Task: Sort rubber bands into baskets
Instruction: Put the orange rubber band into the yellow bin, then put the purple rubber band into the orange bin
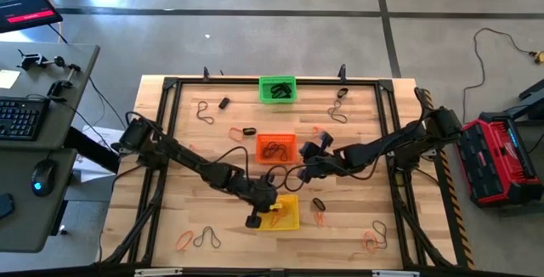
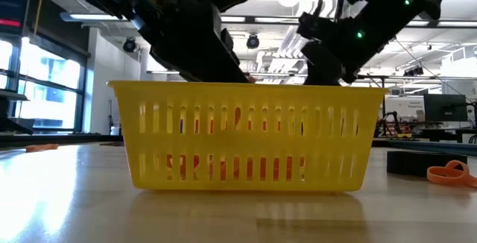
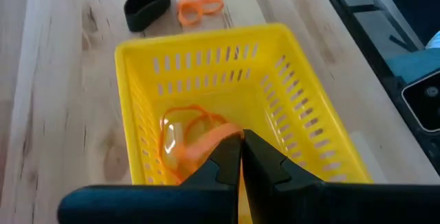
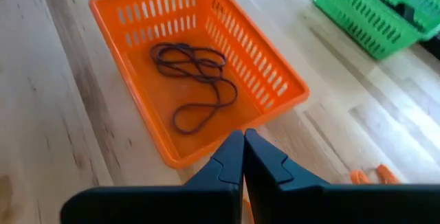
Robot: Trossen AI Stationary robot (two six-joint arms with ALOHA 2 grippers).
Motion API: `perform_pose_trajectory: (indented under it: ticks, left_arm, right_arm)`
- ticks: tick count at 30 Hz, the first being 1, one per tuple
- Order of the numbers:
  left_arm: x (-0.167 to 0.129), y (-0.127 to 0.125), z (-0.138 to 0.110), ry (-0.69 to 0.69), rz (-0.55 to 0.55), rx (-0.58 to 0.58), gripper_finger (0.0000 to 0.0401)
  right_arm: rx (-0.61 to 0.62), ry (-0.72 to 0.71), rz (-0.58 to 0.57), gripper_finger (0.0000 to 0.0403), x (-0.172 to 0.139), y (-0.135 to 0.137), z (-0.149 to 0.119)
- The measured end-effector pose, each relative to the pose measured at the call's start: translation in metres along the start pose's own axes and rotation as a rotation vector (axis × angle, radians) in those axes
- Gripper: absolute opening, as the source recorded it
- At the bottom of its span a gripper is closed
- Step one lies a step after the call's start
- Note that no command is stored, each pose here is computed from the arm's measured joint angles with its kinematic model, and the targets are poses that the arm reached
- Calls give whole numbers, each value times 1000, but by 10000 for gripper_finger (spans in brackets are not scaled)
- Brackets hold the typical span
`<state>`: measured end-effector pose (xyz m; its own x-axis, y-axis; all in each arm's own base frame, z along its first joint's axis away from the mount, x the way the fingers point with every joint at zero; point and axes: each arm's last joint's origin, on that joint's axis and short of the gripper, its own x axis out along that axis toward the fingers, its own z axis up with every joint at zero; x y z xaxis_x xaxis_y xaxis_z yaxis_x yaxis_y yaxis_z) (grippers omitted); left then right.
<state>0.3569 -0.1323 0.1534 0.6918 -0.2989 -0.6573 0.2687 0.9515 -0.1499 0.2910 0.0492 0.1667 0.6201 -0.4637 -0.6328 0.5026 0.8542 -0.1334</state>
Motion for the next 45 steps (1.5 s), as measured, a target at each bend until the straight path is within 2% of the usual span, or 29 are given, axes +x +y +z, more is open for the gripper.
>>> perform_pose_trajectory:
  ticks: [6,18,23,28,34,40,45]
  left_arm:
    - [0,0,-2,15,1,-8,14]
    - [-3,-1,-2,37,3,27,97]
    - [-13,-1,-2,75,25,56,110]
    - [-27,-3,-1,112,109,80,103]
    - [-35,-12,2,90,220,165,72]
    - [-33,-22,-9,-10,207,197,30]
    - [-42,-22,-15,-105,200,155,5]
  right_arm:
    - [18,-16,14,0,2,0,-4]
    - [20,-14,45,0,2,1,-4]
    - [17,-11,47,0,2,1,-4]
    - [25,-12,55,0,2,1,-4]
    - [27,-14,60,0,1,2,-4]
    - [7,-19,67,0,-2,6,-6]
    - [-19,-20,76,0,-5,10,-8]
